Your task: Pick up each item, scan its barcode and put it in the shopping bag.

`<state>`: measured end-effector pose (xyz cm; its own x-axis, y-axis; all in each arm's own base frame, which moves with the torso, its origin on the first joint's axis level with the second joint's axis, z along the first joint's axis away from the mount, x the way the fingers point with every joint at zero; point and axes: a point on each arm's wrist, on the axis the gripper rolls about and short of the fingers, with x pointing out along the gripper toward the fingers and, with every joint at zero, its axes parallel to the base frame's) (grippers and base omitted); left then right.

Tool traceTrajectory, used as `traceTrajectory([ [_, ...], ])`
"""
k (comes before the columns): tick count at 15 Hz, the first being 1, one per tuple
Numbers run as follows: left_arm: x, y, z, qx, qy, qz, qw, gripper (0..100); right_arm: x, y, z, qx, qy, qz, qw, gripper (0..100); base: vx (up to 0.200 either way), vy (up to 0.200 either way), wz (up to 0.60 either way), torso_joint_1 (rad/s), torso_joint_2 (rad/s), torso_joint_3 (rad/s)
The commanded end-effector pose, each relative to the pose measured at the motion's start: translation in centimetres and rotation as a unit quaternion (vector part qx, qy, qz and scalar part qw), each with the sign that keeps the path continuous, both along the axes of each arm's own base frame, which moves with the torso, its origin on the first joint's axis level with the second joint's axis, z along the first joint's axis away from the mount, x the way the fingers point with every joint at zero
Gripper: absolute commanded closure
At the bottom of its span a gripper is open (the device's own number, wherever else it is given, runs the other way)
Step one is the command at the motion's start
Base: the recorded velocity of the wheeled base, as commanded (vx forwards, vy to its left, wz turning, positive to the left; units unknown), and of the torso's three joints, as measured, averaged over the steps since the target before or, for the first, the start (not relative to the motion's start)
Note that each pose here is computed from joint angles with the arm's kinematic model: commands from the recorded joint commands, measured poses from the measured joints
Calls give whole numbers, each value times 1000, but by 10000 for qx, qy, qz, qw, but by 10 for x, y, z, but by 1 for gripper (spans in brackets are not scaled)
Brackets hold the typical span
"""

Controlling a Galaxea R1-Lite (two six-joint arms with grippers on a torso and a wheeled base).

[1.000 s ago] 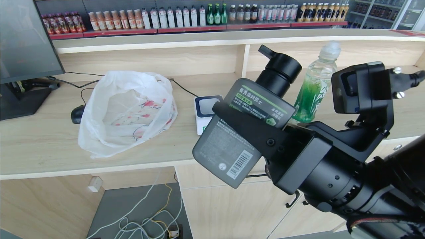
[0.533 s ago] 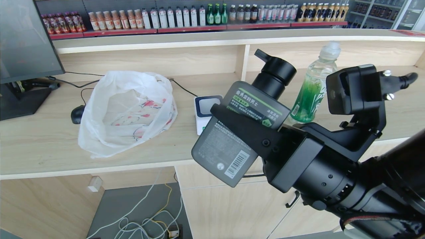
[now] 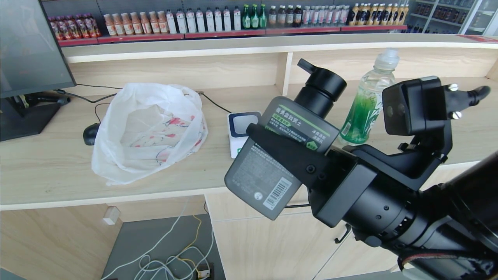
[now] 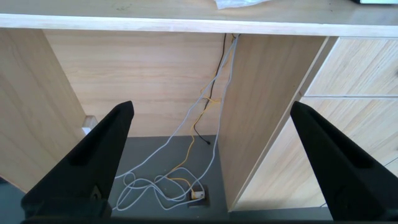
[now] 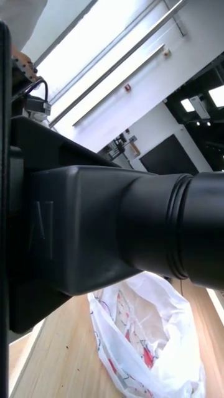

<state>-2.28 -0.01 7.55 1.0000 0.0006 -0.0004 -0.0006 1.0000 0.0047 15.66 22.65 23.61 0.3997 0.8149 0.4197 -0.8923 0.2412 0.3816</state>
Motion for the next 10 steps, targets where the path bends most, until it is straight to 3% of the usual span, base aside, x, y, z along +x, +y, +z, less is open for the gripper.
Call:
traceTrajectory([
  [1,0,0,0,0,-2,4,10000,0,0,0,0,1,-23,-17,10000,100,0,0,0,0,0,0],
  [5,0,0,0,0,-2,4,10000,0,1,0,-2,-235,-264,-227,9991,100,0,0,0,0,0,0],
  [10,0,0,0,0,-2,4,10000,0,5,0,-13,-883,-373,-1290,9870,100,0,0,0,0,0,0],
])
